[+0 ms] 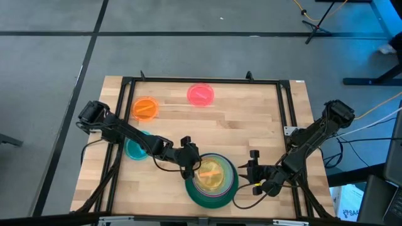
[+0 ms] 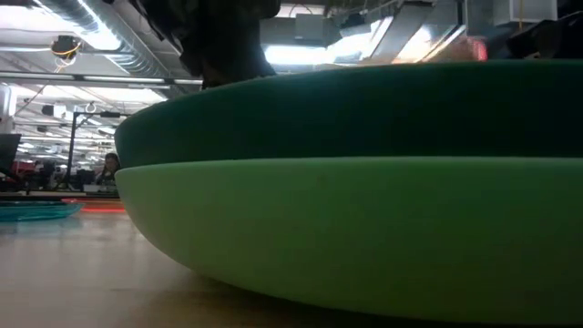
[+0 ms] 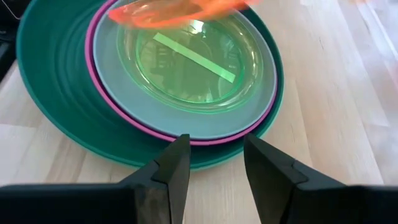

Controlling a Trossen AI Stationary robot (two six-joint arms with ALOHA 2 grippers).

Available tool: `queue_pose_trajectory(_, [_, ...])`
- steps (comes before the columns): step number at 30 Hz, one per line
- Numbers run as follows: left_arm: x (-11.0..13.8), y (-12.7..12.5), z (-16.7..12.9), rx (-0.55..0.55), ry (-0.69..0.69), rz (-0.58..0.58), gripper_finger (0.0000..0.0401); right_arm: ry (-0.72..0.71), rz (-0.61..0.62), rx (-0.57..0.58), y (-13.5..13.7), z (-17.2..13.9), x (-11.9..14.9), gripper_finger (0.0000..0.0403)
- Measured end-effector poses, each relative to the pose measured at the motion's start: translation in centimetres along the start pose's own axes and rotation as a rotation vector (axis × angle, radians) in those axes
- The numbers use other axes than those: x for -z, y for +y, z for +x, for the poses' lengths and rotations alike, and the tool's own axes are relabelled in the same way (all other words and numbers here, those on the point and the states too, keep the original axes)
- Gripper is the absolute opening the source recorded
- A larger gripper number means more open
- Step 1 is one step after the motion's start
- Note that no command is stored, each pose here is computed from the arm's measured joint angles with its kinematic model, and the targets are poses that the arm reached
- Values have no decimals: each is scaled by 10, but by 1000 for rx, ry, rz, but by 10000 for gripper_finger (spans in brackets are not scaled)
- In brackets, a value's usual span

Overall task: Stack plastic plates
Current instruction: Stack the bottom orange transparent plate on top of the green transparent plate, then stack the blue transparent plate on top of the bottom orange transparent plate

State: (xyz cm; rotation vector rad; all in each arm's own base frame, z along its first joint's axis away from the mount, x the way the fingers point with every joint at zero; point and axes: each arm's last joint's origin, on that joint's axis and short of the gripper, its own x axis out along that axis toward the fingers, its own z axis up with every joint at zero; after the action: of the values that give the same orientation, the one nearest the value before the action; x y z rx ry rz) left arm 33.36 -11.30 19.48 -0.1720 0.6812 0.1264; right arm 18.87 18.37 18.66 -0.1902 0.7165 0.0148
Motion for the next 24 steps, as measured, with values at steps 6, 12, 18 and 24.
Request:
queue_pose_trajectory(6, [1,1,0,-6,11,-21,68,15,-14,11,2,4,3,143])
queue_pose_trajectory(12, [-2,1,-6,43,24,-23,87,14,-14,13,2,4,3,143])
queue_pose_trajectory(18, [-3,-3,-27,82,64,-3,88,14,-14,13,2,4,3,143])
queue_pose_trajectory(24, [8,-7,-53,32,158,-19,88,15,-14,10,2,4,3,143])
